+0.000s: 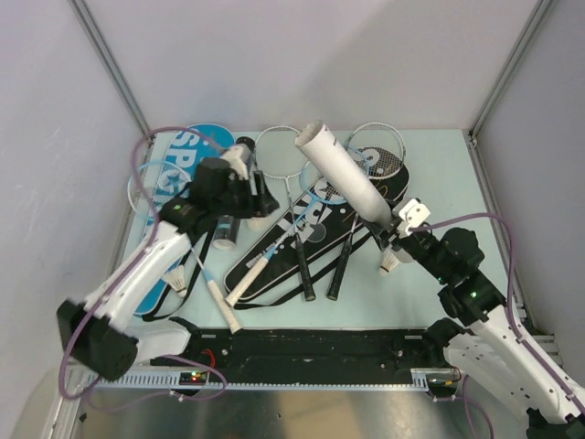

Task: Pack up the badminton gear
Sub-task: Pick up the lid from the center of the board.

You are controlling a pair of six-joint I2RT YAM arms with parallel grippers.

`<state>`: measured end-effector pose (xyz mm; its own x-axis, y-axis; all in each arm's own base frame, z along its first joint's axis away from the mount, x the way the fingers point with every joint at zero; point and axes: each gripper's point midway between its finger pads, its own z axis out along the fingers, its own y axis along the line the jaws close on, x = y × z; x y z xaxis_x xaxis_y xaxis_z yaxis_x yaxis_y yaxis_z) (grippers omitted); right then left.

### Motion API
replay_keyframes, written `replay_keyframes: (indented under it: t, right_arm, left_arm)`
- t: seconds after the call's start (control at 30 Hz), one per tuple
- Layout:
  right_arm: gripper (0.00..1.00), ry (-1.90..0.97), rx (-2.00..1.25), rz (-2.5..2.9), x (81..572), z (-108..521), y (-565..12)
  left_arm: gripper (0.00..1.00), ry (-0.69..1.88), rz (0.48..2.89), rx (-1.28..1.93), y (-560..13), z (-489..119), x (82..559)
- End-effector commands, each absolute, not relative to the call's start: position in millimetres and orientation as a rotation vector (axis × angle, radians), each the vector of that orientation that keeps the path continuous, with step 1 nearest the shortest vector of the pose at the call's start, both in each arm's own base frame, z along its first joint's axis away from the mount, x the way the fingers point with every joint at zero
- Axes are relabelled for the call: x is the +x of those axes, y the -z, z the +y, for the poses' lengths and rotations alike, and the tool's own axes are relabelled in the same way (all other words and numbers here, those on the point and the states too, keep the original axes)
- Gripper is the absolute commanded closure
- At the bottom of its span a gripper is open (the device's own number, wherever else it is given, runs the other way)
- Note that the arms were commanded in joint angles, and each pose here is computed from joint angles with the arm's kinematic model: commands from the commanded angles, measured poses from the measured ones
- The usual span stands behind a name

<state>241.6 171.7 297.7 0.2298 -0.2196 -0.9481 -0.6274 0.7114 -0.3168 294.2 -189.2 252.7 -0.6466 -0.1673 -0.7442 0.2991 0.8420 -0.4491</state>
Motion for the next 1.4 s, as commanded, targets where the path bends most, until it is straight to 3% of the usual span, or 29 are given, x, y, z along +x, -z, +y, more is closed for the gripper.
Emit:
replay_keyframes:
  t: [0.0,0.43,0.83,1.23,1.37]
  right_arm:
    - [0.64,-0.290,-0.612,1.150,230.8,150.7,-376.8]
    - [0.64,-0.188,-0.535,1.097,215.4,118.7,-395.7]
    - [0.64,-0.151,-0.518,1.097,212.8,109.4,-397.0]
    - [0.65,-0.130,-0.514,1.105,212.1,104.9,-395.0]
    - [0.65,-0.129,-0.518,1.110,212.9,105.6,-393.8]
  left_arm:
    - [0.31,0.669,2.228,0.123,-242.7,-228.5,314.7]
    - [0.48,0.597,2.475,0.246,-139.8,-321.6,363.2]
    - [0.55,0.439,2.623,0.273,-61.7,-310.4,360.7]
    - [0.61,0.325,2.666,0.272,-30.0,-298.5,362.8]
    - [0.69,0.339,2.681,0.276,-26.4,-299.5,359.6]
